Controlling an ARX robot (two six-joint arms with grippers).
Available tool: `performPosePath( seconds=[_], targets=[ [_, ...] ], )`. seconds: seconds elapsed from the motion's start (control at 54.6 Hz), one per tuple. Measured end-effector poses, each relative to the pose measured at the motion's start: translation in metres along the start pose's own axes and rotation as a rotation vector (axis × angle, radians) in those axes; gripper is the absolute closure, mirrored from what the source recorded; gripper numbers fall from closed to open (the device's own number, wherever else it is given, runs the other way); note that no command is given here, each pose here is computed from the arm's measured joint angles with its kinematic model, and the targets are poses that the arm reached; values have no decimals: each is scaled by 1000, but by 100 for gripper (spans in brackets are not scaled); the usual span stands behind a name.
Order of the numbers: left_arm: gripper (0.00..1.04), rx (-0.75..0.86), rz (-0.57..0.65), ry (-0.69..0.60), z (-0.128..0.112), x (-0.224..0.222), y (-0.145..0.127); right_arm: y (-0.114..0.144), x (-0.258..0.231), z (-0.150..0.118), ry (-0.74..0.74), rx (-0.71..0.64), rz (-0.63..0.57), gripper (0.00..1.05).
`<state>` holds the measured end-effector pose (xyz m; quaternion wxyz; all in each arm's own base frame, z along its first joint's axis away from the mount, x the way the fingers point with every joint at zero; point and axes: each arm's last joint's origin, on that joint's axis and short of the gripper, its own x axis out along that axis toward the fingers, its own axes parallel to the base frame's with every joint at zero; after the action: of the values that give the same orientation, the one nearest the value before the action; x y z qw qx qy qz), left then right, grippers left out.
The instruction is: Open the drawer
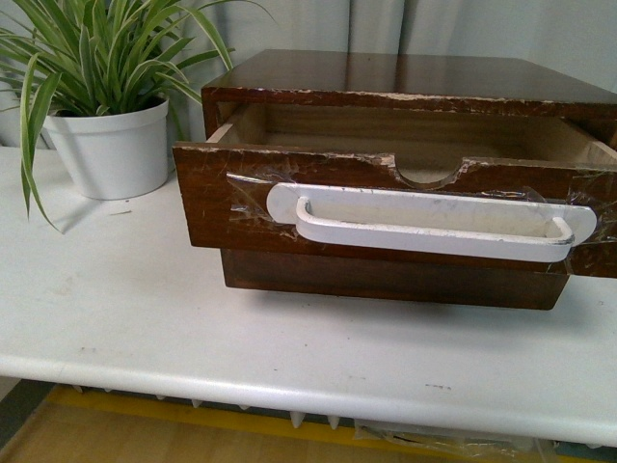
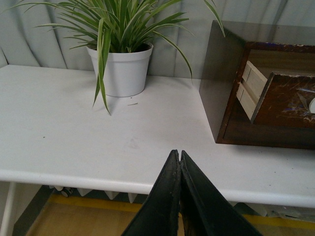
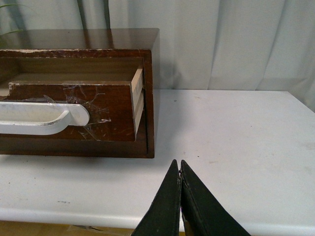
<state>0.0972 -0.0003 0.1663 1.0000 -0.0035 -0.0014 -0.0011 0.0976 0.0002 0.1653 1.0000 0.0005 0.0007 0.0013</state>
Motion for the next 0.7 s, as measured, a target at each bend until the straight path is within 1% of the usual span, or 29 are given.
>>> performPosePath(
  seconds=[0.183,0.238,0.312,0.348,0.422,0.568,0.587,0.697],
  targets=[
    [101,0,0,0,0,0,0,0,0,0,-1,0,0,103],
    [101,0,0,0,0,0,0,0,0,0,-1,-1,0,97],
    [90,0,0,0,0,0,0,0,0,0,-1,-1,0,85],
    [82,0,0,0,0,0,0,0,0,0,-1,-1,0,78],
    [72,0,0,0,0,0,0,0,0,0,-1,-1,0,67],
    [46,0,0,0,0,0,0,0,0,0,-1,-1,0,42],
    [45,0,0,0,0,0,0,0,0,0,-1,-1,0,40],
    [25,0,0,0,0,0,0,0,0,0,-1,-1,0,20]
  ],
)
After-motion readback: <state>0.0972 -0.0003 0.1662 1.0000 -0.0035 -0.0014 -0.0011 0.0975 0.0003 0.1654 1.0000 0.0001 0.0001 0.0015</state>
